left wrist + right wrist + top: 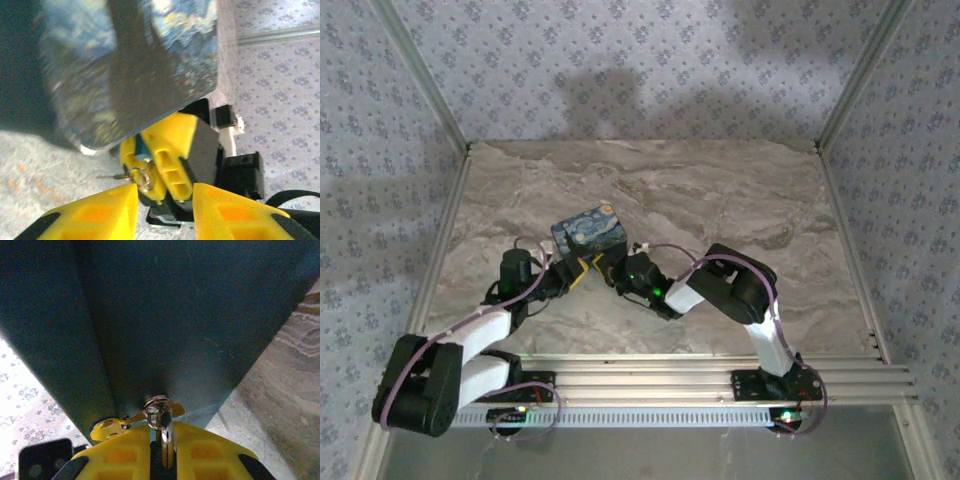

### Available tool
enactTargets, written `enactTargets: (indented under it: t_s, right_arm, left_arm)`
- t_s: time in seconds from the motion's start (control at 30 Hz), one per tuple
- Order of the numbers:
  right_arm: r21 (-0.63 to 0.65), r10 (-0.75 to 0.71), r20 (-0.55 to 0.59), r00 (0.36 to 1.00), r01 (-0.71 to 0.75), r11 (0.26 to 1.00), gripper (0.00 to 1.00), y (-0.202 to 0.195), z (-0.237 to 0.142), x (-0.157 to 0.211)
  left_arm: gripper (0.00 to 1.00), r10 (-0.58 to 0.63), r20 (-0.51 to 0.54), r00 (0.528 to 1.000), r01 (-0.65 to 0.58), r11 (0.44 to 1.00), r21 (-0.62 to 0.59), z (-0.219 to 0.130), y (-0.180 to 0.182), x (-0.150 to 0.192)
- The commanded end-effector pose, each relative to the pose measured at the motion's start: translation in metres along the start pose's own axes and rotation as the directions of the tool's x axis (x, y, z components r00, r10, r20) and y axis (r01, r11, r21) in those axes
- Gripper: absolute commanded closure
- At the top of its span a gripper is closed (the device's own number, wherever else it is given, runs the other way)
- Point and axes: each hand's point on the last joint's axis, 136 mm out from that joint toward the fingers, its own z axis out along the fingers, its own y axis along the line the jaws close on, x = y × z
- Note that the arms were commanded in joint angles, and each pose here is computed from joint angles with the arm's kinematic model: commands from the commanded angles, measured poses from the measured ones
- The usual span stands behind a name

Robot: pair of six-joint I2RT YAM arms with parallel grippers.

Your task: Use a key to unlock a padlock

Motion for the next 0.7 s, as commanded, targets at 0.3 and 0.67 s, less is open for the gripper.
enactTargets:
  t_s: [0.3,0.67]
  right_arm:
    - [0.008,-0.017,0.002,1.000,0.017,1.000,1.00,0.007,0.005,0.004]
    - [0.009,-0.016,0.002,1.000,0.016,1.000,1.00,0.007,0.004,0.004]
  left_arm:
    - [0.73,-0.138,0.078,0.987,0.140,0.990,-0.027,0.008,0.007,0.008]
    - [0.74,-0.162,0.087,0.983,0.161,0.987,0.009,0.019,0.003,0.002]
